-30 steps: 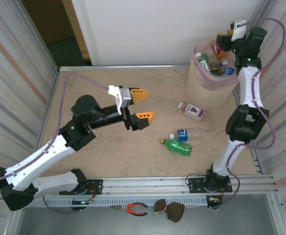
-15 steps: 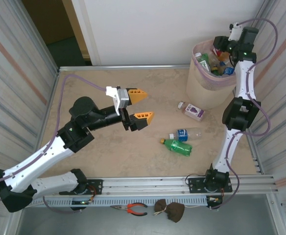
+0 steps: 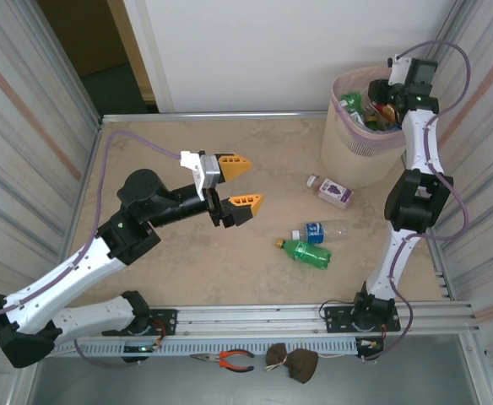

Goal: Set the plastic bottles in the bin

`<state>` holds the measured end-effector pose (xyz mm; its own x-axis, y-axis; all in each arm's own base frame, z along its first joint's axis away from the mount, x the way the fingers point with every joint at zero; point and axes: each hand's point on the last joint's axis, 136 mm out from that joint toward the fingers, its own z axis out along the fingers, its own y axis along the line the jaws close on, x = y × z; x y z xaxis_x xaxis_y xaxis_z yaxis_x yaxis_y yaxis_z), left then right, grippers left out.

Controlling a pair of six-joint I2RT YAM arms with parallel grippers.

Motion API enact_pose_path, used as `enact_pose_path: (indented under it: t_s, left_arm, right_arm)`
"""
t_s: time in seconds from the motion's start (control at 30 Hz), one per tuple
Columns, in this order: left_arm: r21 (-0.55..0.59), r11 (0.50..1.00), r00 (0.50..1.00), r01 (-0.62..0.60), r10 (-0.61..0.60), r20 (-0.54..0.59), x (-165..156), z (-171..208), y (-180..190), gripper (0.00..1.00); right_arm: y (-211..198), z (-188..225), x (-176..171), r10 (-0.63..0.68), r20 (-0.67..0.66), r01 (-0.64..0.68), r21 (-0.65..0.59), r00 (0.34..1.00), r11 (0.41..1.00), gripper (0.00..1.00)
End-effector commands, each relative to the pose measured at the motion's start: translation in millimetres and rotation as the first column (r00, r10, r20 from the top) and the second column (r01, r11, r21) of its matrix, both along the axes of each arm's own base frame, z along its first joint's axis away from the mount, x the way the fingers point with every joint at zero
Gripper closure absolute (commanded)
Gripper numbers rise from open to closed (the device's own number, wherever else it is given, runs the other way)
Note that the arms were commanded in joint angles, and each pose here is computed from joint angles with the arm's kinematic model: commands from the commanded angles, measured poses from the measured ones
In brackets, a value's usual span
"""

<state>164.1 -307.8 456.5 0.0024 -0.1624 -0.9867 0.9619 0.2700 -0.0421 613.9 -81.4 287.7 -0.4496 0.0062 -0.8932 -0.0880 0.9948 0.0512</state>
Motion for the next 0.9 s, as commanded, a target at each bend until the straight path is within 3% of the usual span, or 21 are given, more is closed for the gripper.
enact_pose_path:
  t_s: [0.0, 0.27, 0.47, 0.87]
  left_arm:
    - [-0.038, 0.999, 1.000, -0.005, 0.006, 0.015, -1.3, 9.1, 4.7, 0.20]
    - [-0.014, 1.000, 1.000, -0.021, 0.021, -0.008, 4.7, -0.3, 1.2, 0.20]
    - [0.086, 0.995, 0.997, -0.046, 0.051, -0.060, 19.1, -23.7, -9.8, 0.20]
    - [0.262, 0.964, 0.988, -0.039, 0.076, -0.135, 40.6, -76.5, -34.2, 0.21]
  right_arm:
    - [2.4, -10.3, -14.8, -0.044, -0.086, 0.041, -0.035, 0.995, 0.999, 0.56]
    - [5.4, 46.0, -37.3, -0.103, -0.022, 0.101, -0.085, 0.994, 0.991, 0.49]
    - [8.8, 76.5, -69.9, -0.137, -0.009, 0.136, -0.067, 0.991, 0.988, 0.48]
    - [69.4, 86.7, -156.5, 0.050, 0.022, -0.050, -0.033, 0.999, 0.998, 0.43]
